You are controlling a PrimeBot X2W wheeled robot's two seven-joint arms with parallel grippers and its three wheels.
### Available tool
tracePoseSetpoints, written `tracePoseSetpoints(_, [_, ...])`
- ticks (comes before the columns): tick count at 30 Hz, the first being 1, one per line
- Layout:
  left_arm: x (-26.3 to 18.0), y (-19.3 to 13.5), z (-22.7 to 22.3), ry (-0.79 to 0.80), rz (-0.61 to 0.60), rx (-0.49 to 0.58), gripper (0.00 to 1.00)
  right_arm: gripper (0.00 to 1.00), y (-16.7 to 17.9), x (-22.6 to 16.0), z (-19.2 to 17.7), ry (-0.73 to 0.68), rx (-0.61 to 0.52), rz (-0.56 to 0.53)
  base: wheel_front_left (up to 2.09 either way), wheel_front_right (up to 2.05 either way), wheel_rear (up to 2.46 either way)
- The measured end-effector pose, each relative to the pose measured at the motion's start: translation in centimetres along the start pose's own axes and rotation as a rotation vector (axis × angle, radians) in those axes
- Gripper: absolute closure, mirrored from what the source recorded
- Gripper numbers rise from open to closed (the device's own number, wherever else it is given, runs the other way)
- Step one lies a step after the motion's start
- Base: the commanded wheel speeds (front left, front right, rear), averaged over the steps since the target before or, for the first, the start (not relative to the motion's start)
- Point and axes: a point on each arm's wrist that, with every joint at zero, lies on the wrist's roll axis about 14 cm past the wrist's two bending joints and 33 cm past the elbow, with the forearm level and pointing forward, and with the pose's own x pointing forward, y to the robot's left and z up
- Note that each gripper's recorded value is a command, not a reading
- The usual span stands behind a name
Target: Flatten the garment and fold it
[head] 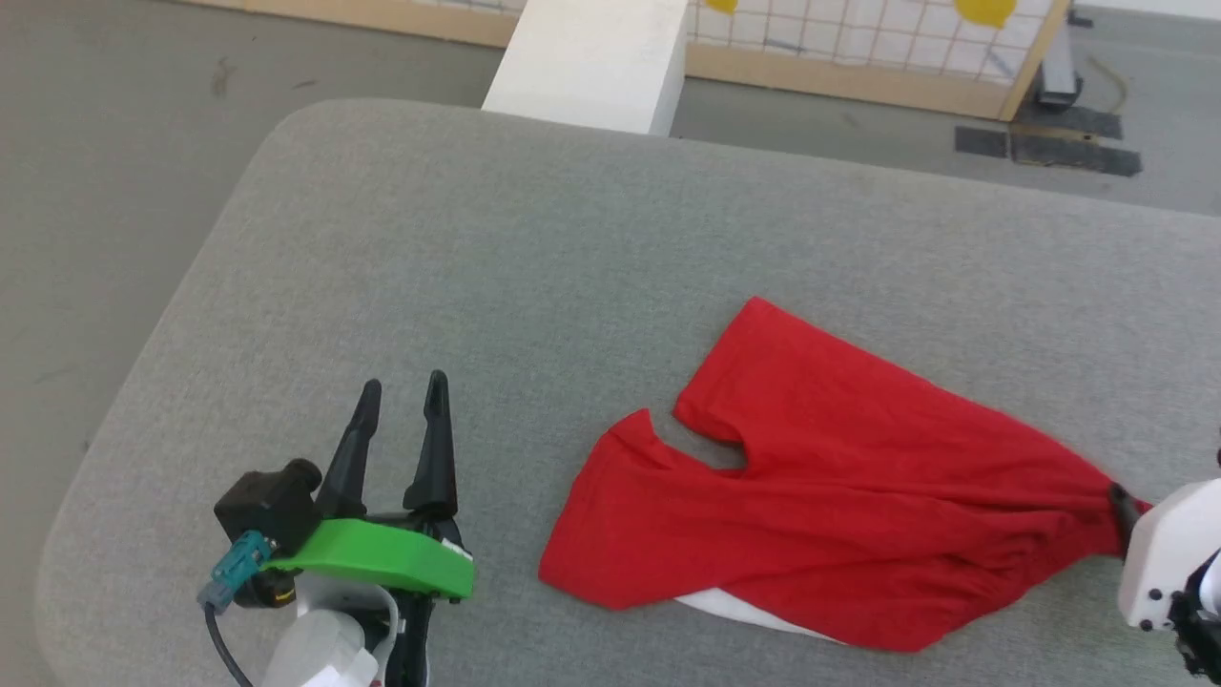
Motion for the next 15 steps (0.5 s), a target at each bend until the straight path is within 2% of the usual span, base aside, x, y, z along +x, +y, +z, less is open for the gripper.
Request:
tracePoseSetpoints(10, [0.2, -2.3, -0.5, 0.026, -0.068, -0.015, 0.00, 0.00, -1.9, -3.9, 0.9, -0.163, 0.194, -0.034, 0.00, 0.00, 0.00])
tracePoseSetpoints(15, [2.1, -5.7, -1.8, 0.130, -0.170, -0.025, 0.00, 0.00, -3.0, -5.1, 1.0, -0.206, 0.217, -0.059, 0.00, 0.00, 0.00])
